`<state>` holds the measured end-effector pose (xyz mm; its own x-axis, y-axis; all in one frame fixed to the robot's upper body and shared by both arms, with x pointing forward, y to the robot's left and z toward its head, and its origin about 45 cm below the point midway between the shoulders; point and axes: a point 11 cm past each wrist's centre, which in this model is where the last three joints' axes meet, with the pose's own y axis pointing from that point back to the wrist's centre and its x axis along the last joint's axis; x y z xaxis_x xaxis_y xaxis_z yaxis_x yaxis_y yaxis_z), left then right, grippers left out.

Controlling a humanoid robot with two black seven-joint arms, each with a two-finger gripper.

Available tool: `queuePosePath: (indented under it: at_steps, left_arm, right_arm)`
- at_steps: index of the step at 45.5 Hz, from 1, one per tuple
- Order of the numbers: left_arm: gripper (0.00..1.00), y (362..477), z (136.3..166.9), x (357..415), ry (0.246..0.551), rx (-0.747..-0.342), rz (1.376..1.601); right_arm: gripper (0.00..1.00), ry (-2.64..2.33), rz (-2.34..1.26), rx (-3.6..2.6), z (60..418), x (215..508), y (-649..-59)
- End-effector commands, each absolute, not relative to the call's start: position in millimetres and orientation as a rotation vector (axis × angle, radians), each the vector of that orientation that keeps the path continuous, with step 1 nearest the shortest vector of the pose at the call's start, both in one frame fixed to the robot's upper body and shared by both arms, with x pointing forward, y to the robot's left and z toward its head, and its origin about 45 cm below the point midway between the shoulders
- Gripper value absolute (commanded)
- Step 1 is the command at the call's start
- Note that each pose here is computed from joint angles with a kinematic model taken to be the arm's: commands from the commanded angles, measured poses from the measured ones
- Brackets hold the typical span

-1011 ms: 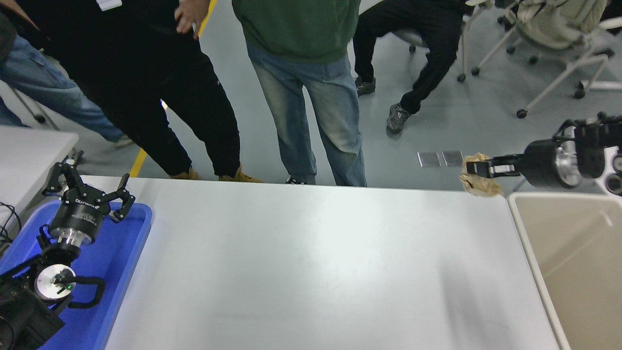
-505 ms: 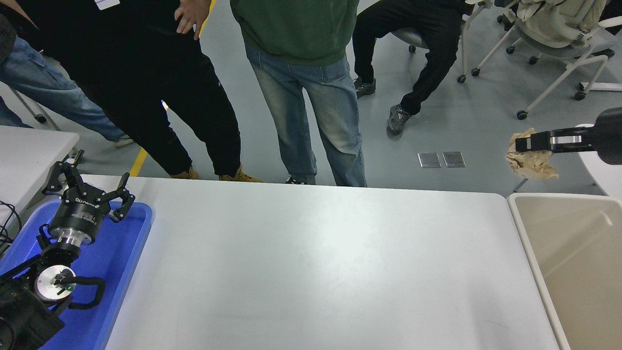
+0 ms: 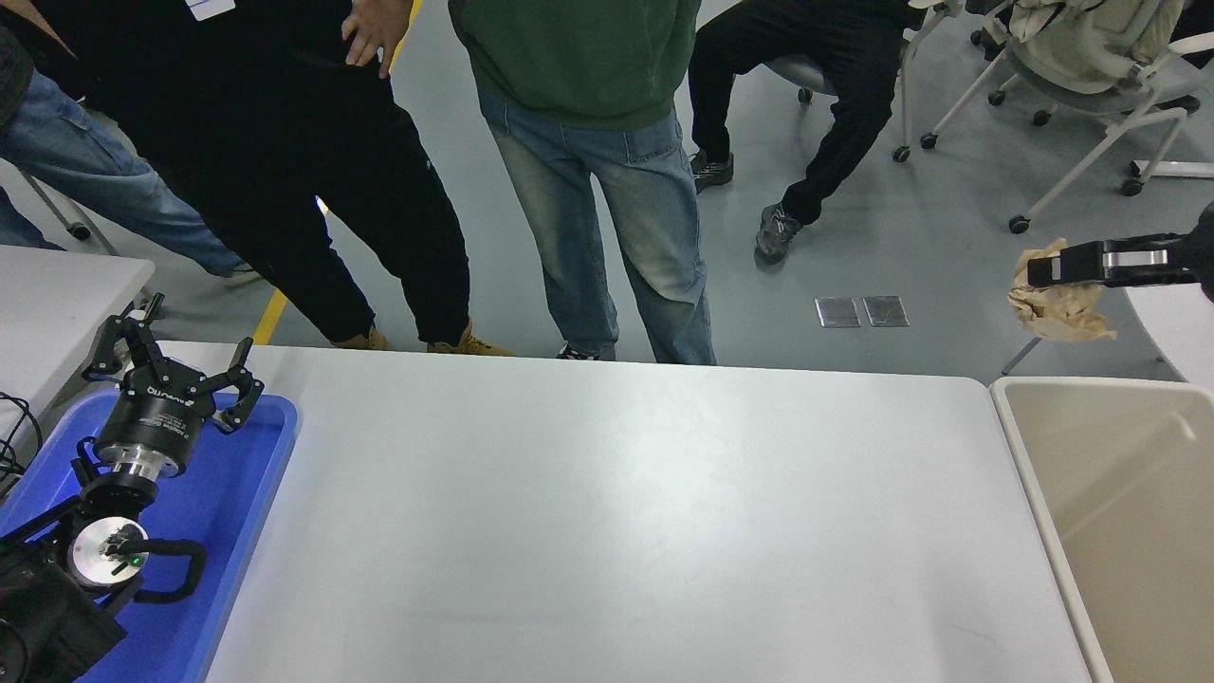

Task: Clean the table surface

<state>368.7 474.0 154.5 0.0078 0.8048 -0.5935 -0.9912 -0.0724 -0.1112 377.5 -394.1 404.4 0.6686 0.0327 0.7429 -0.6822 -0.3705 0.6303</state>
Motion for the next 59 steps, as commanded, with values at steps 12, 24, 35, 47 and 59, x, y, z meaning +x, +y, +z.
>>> queuePosePath:
  at_steps: [12,24,35,47,59]
  left_arm:
    - [1.00,473.9,154.8,368.9,0.396,-0.605,1.544]
    - [1.00,474.5,154.0,368.2,0.398,-0.601,1.547]
    - [1.00,474.5,154.0,368.2,0.397,-0.601,1.547]
    - [1.00,473.9,154.8,368.9,0.396,-0.605,1.544]
    - [1.00,474.2,154.5,368.8,0.396,-0.601,1.546]
  right_arm:
    - [0.00,-0.705,0.799,1.736,429.3,380.9,-441.7]
    - [0.00,-0.967,0.550,1.602,393.6,375.8,-541.4]
    - [0.00,-1.137,0.414,1.507,331.9,365.5,-586.9]
    - [0.00,-1.256,0.337,1.350,263.5,355.8,-617.4]
    - [0.00,-1.317,0.302,1.194,194.2,345.3,-621.9]
